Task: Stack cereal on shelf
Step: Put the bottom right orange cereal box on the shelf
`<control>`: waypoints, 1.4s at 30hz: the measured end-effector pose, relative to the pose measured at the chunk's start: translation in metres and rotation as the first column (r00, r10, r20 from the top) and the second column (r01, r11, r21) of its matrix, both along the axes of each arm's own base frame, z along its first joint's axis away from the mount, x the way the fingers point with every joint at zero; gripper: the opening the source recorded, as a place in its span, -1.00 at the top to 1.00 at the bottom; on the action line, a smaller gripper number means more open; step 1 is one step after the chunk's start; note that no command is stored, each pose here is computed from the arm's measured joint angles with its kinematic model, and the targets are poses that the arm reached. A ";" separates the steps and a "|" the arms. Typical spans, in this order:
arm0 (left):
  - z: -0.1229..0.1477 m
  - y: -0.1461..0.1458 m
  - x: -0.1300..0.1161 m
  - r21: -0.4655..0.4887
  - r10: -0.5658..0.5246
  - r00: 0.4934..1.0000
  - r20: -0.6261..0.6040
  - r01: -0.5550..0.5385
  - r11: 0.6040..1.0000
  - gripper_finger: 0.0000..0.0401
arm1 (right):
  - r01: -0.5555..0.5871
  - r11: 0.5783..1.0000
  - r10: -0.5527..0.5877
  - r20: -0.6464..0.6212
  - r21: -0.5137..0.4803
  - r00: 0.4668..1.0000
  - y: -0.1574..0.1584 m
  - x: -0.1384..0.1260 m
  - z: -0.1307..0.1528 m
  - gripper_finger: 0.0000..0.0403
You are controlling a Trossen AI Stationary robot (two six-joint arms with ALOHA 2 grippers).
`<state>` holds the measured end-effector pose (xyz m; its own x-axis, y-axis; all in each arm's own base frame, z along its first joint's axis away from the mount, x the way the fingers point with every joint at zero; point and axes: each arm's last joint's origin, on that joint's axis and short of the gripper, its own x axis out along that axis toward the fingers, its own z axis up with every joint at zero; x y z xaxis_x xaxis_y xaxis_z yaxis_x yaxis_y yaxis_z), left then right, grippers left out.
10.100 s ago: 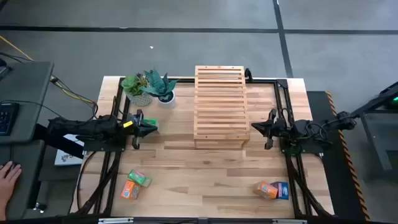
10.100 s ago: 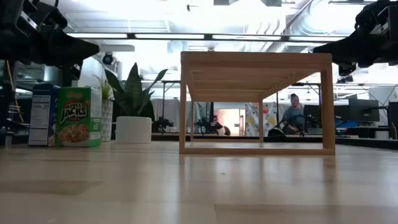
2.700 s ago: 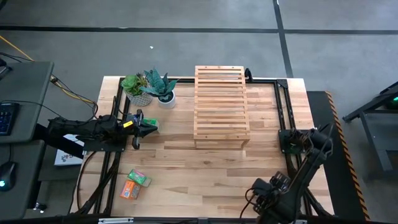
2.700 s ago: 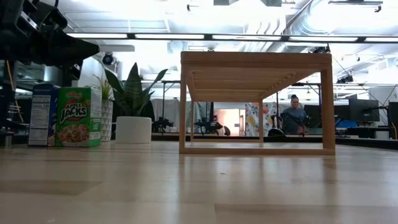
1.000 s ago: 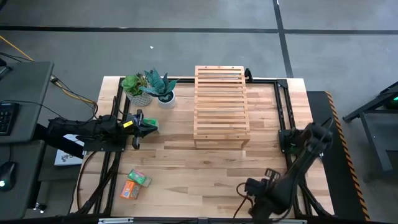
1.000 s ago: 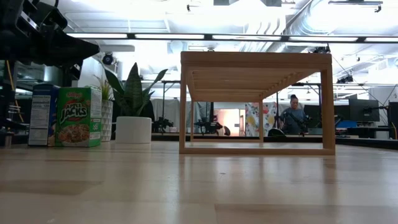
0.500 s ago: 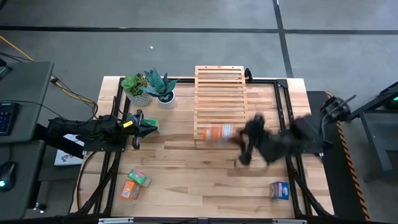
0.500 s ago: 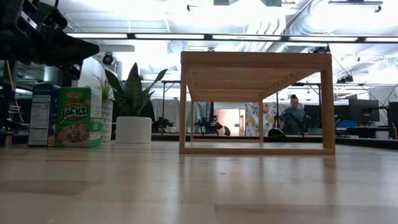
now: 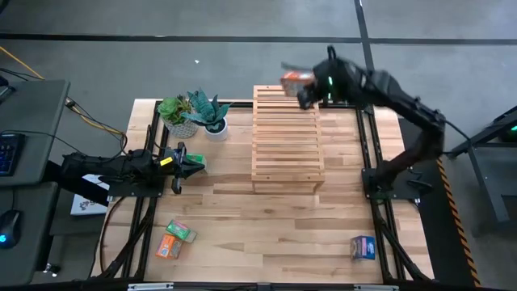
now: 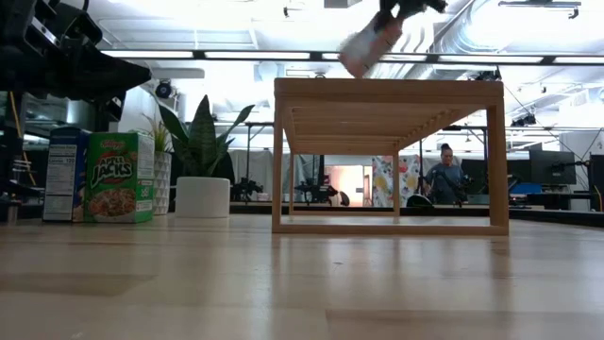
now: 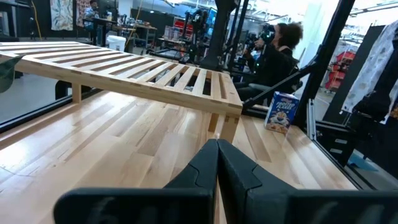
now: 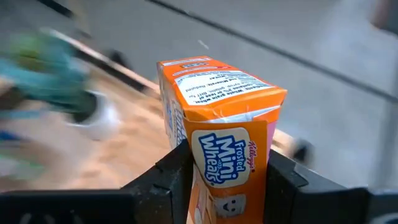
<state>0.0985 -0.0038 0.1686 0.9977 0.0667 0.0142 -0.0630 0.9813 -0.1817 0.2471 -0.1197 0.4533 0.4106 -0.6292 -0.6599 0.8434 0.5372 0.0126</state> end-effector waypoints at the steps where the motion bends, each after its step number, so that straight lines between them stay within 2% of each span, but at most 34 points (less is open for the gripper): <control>1: 0.000 0.000 0.000 0.000 0.000 1.000 0.000 0.000 1.000 1.00 | 0.033 0.999 -0.031 -0.052 0.027 0.998 -0.010 -0.003 -0.001 0.34; 6: 0.000 0.000 0.000 0.000 0.000 1.000 0.000 0.000 1.000 1.00 | 0.156 0.980 -0.123 -0.244 0.121 0.962 -0.047 -0.003 -0.015 0.34; 10: 0.000 0.000 0.000 0.000 -0.001 1.000 0.000 0.001 1.000 1.00 | 0.203 0.963 -0.138 -0.320 0.179 0.937 -0.066 0.006 -0.032 0.34; 17: 0.000 0.000 0.000 0.000 -0.001 1.000 -0.001 0.001 1.000 1.00 | 0.200 0.937 -0.103 -0.320 0.287 0.942 -0.084 0.016 -0.050 0.34; 26: 0.000 0.000 0.000 0.000 0.000 1.000 0.000 0.000 1.000 1.00 | 0.320 0.892 -0.243 -0.260 0.320 0.935 -0.091 0.007 -0.048 0.34; 32: 0.000 0.000 0.000 0.000 0.000 1.000 0.000 0.000 1.000 1.00 | 0.237 0.880 -0.153 -0.227 0.412 0.962 -0.089 0.009 -0.049 0.34; 42: 0.000 0.000 0.000 0.000 -0.001 1.000 0.000 0.001 1.000 1.00 | 0.184 0.894 -0.090 -0.239 0.408 0.967 -0.088 0.009 -0.049 0.34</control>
<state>0.0985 -0.0038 0.1685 0.9977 0.0662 0.0138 -0.0626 0.9814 -0.1817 0.2562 -0.2082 0.4041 0.1643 -0.3101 -0.9364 0.9164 0.3993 0.0286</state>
